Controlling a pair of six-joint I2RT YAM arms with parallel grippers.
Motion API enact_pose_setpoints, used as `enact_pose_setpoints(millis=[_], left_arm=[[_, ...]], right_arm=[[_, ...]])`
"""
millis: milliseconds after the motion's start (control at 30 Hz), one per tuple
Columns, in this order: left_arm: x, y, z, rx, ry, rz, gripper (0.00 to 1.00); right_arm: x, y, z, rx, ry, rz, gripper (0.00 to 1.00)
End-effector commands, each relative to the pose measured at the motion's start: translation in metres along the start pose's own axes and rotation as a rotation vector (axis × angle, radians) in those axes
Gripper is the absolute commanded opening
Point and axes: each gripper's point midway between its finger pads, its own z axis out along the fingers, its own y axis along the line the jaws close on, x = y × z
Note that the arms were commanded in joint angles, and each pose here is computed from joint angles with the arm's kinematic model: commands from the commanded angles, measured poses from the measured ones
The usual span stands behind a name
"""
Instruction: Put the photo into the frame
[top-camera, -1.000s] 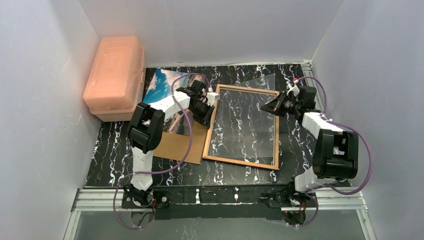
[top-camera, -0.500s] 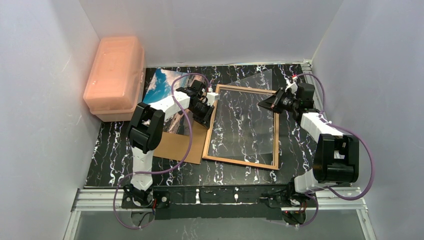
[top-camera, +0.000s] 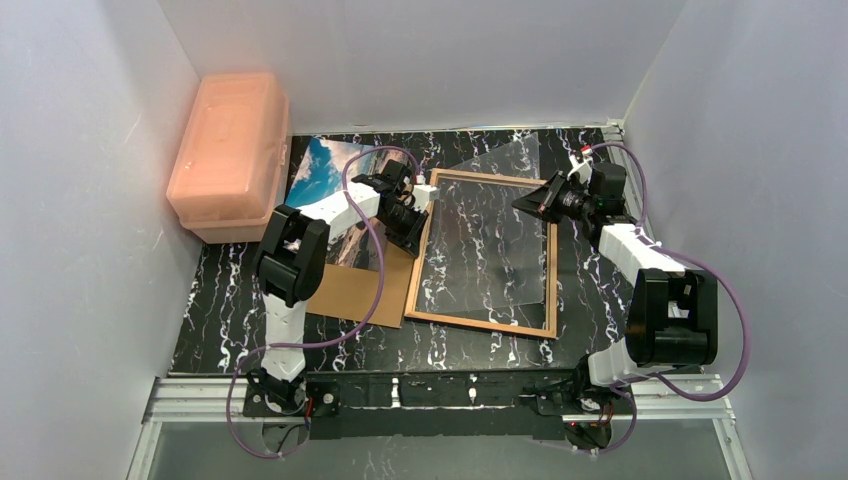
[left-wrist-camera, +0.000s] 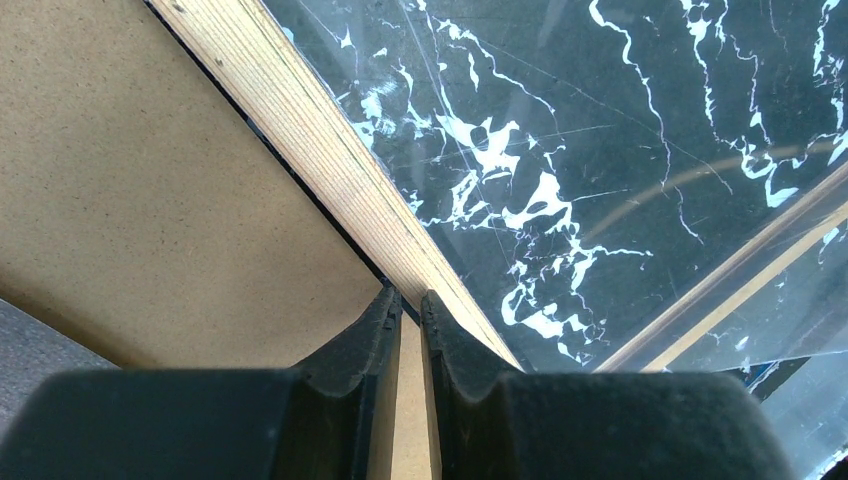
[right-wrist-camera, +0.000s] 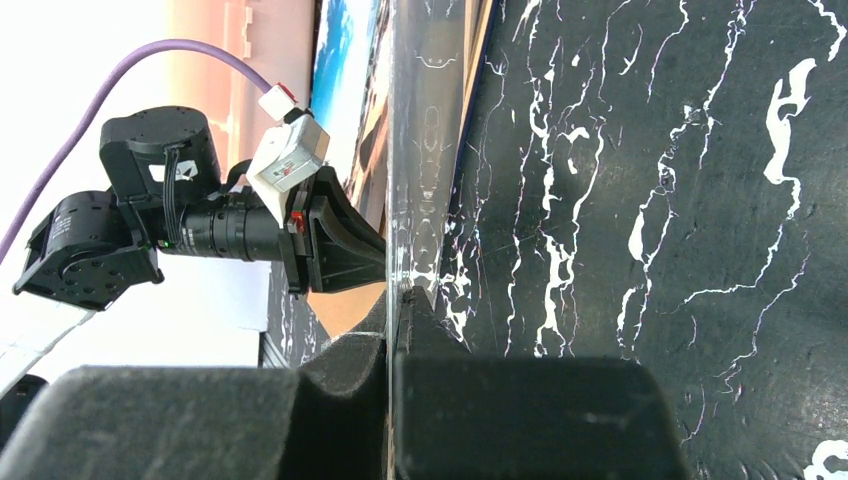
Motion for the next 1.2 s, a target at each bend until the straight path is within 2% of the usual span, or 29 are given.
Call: enact_pose_setpoints(millis=[0,333,533,667,867,1033,1067,1100,1167], left_arm=[[-0.006,-0.012,0.001,0.045,-0.010,0.025,0.11],[-0.006,-0.011,0.000,0.043,-0.011,0.029,0.10],[-0.006,-0.011,0.001,0.047,-0.012,0.027,0.10],[-0.006,-0.012,0.000,0.047,-0.014,0.029,0.10],[-0.006,-0.012,0.000,0.047,-0.015,0.032,0.10],[-0.006,-0.013,-0.001,0.053,-0.014,0.030,0.09],[-0.006,-0.013,-0.001,0.053,-0.014,0.030,0.09],[-0.006,-0.013,-0.001,0.053,-0.015,0.030,0.09],[-0.006,-0.013,-0.001,0.053,-0.013,0.029,0.09]], right_arm=[[0.001,0.009,0.007,-0.014,0.008,-0.023,0.02],[0.006,-0.019,0.009,0.107,0.035,-0.032,0.11],[0.005,-0.023,0.011,0.140,0.047,-0.062,0.23],[0.004,-0.027,0.012,0.184,0.072,-0.078,0.36],[0.014,-0.044,0.011,0.331,0.146,-0.134,0.62],[0.011,-0.059,0.003,0.456,0.171,-0.192,0.78],[0.009,-0.061,0.001,0.476,0.173,-0.201,0.90],[0.008,-0.064,-0.001,0.499,0.176,-0.209,0.98],[0.006,-0.065,-0.003,0.519,0.183,-0.225,0.99]])
